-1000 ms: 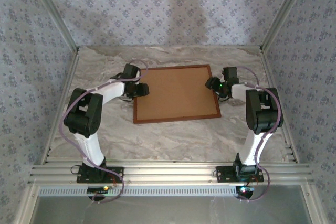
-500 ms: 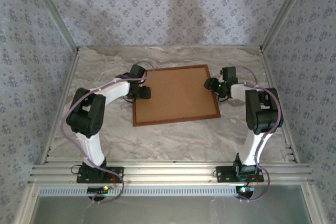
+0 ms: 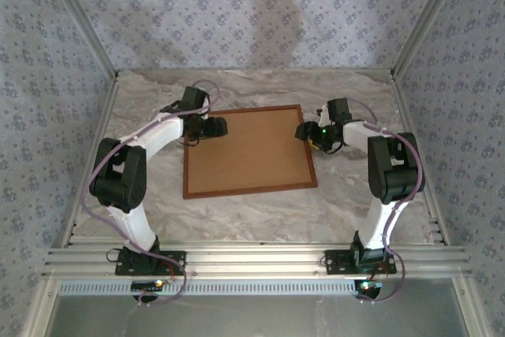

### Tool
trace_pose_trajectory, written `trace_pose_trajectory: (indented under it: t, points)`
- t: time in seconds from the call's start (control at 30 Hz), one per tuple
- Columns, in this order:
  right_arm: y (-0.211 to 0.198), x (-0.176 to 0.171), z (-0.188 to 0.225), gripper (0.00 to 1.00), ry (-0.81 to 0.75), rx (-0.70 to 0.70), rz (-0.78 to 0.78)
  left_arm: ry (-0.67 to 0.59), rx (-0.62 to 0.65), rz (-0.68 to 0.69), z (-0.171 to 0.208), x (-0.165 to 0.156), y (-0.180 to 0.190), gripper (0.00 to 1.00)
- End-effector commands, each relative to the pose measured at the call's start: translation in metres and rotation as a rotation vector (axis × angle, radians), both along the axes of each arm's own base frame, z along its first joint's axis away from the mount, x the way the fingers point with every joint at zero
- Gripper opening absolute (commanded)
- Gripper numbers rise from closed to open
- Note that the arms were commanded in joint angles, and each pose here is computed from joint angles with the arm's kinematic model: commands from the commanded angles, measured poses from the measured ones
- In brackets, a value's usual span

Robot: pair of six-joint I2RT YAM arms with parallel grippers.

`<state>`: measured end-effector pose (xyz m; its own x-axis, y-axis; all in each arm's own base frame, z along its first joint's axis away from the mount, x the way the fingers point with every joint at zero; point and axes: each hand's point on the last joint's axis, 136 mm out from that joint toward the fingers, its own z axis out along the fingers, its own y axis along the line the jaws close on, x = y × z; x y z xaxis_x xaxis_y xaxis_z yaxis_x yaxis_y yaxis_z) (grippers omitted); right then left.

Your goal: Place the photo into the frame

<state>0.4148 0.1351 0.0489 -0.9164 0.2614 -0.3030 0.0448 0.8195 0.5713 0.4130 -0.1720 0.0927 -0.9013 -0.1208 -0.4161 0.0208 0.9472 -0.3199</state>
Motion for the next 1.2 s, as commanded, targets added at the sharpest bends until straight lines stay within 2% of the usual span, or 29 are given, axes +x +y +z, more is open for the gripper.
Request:
trace_pose_trajectory:
  t: [0.0,0.2,0.4,0.53,0.77,0.97,1.17]
  points:
    - [-0.003,0.004,0.000,0.70,0.005,-0.022,0.023,-0.024,0.032,0.052,0.005,0.015,0.020,0.78]
    - [-0.007,0.010,-0.002,0.71,0.004,-0.034,0.022,-0.007,0.092,0.127,-0.008,0.031,0.055,0.78]
    - [-0.004,0.012,-0.009,0.71,0.015,-0.020,0.025,0.028,0.065,0.122,-0.023,0.043,0.055,0.78]
    - [0.000,0.012,-0.014,0.71,0.028,-0.002,0.029,0.046,0.096,0.129,-0.034,0.046,0.062,0.79]
    - [0.004,0.013,-0.018,0.71,0.041,0.010,0.036,0.098,0.044,0.106,-0.051,0.040,0.052,0.78]
    - [0.021,0.005,-0.033,0.71,0.097,0.057,0.064,0.146,-0.092,0.064,-0.059,0.027,0.027,0.73]
    - [0.036,0.002,-0.036,0.69,0.110,0.101,0.091,0.190,-0.122,0.020,-0.070,0.014,0.014,0.71]
